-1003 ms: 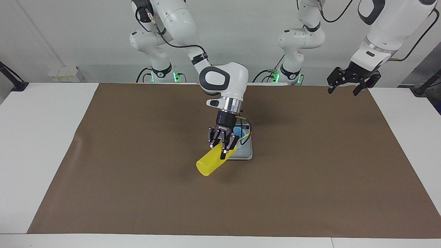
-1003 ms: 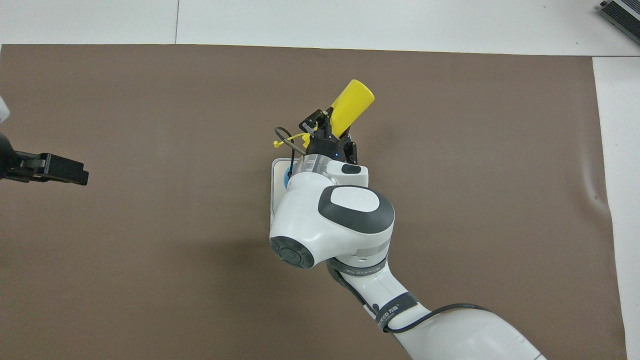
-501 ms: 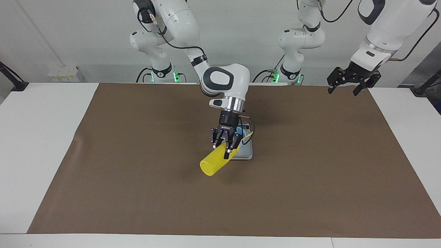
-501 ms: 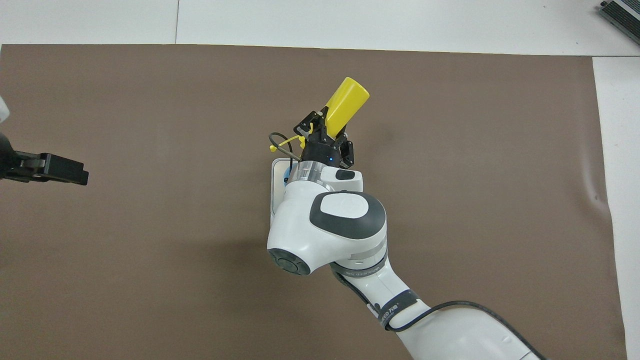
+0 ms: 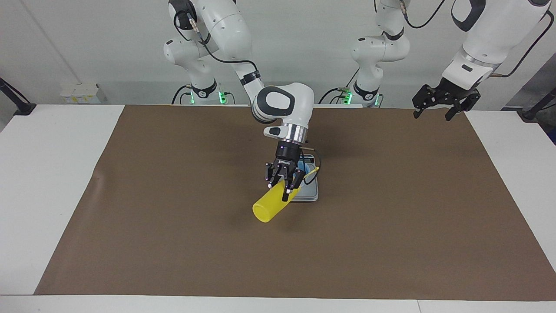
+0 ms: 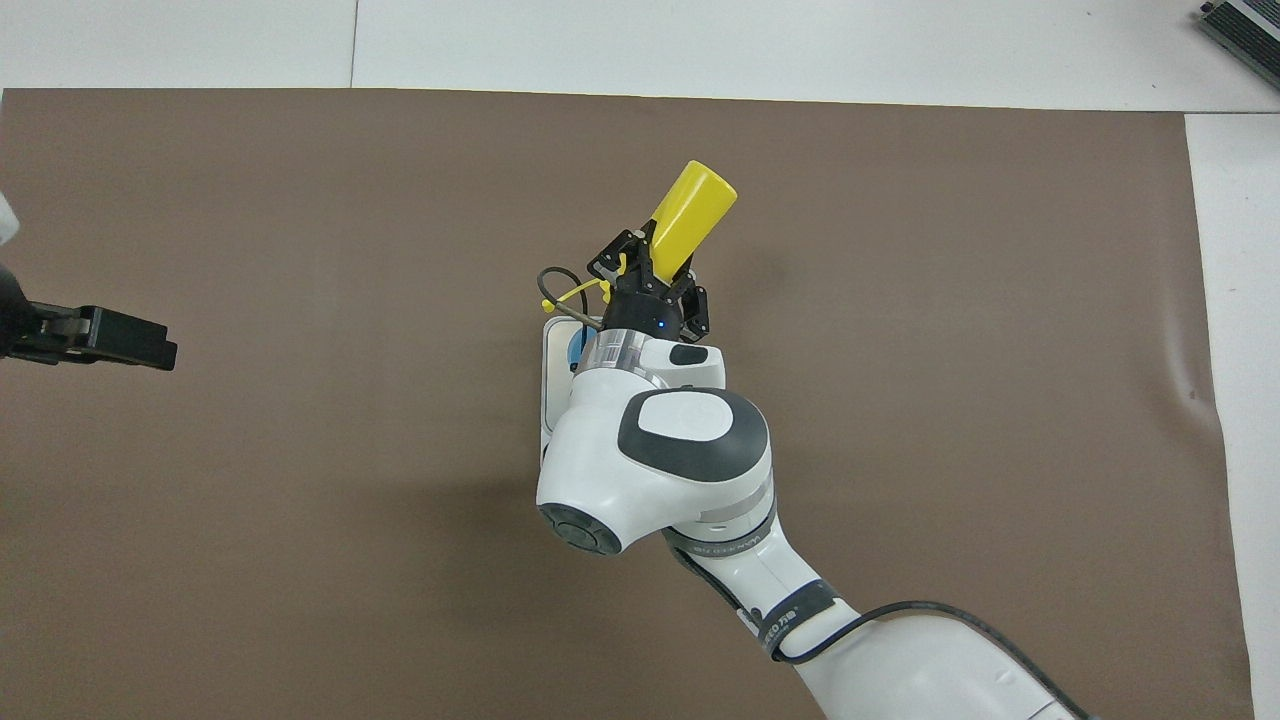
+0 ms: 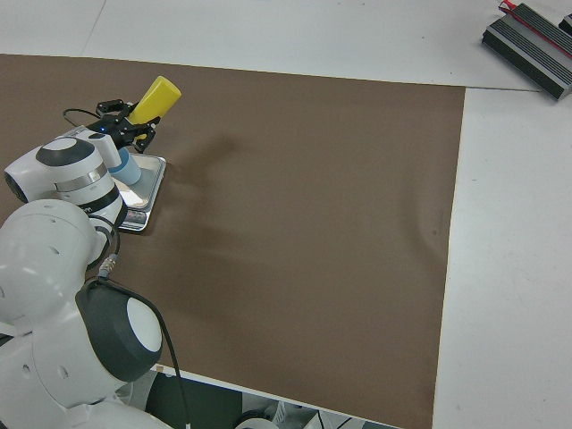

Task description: Pour seasoning into cup on scale with both arms

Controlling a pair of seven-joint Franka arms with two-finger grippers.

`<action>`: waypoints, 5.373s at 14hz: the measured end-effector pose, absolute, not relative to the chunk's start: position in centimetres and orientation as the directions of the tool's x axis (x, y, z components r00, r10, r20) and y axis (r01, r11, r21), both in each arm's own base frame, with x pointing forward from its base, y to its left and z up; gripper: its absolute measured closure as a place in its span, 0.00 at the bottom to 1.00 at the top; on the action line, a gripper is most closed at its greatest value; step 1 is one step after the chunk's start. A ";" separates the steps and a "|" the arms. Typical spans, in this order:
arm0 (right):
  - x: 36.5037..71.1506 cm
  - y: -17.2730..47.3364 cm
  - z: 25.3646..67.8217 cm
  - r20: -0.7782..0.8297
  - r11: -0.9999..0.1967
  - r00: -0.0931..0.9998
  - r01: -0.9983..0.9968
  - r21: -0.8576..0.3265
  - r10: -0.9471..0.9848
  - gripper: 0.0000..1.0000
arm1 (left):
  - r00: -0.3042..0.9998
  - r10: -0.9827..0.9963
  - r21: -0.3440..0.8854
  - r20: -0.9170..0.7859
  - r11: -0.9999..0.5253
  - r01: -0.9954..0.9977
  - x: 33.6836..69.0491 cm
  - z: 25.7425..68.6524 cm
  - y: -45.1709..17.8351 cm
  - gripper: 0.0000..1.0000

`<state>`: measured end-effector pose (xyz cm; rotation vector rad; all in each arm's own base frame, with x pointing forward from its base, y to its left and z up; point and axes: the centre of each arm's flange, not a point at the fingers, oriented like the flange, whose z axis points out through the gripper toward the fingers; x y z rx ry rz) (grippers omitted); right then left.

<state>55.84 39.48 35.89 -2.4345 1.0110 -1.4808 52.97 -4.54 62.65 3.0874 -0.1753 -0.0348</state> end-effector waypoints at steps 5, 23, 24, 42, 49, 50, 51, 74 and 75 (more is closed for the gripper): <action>55.9 39.3 39.4 0.655 -0.684 0.298 -0.555 -0.473 -0.695 0.49 | 0.993 -0.114 0.050 -0.020 -0.992 -0.113 53.0 62.6 -4.5 0.00; 63.1 19.2 50.3 -0.207 0.074 0.007 -0.922 -0.380 -0.978 0.49 | 0.993 -0.114 0.050 -0.020 -0.992 -0.113 53.0 62.6 -4.5 0.00; 63.3 18.3 50.0 -0.236 0.094 -0.006 -0.927 -0.364 -0.972 0.49 | 0.993 -0.114 0.050 -0.020 -0.992 -0.113 53.0 62.6 -4.5 0.00; 59.1 -6.3 43.3 -0.650 -0.015 0.048 -0.998 -0.056 -0.758 0.49 | 0.993 -0.114 0.050 -0.020 -0.992 -0.112 53.0 62.6 -4.5 0.00; 57.7 -12.5 36.6 -0.722 -0.108 0.095 -0.994 -0.028 -0.685 0.49 | 0.993 -0.114 0.050 -0.020 -0.992 -0.112 53.0 62.6 -4.5 0.00; 57.7 -13.8 35.8 -0.741 -0.128 0.108 -0.991 -0.029 -0.663 0.49 | 0.993 -0.114 0.050 -0.020 -0.992 -0.112 53.0 62.6 -4.5 0.00; 58.0 -15.3 35.0 -0.756 -0.142 0.120 -0.989 -0.036 -0.644 0.49 | 0.993 -0.114 0.050 -0.020 -0.992 -0.112 53.0 62.6 -4.5 0.00; 60.0 -18.7 43.0 -0.368 -0.508 0.546 -0.837 -0.204 -0.753 0.00 | 0.993 -0.114 0.050 -0.020 -0.992 -0.112 53.0 62.6 -4.5 0.00; 60.1 -18.5 44.2 -0.314 -0.557 0.598 -0.801 -0.219 -0.737 0.00 | 0.993 -0.114 0.050 -0.020 -0.992 -0.112 53.0 62.6 -4.5 0.00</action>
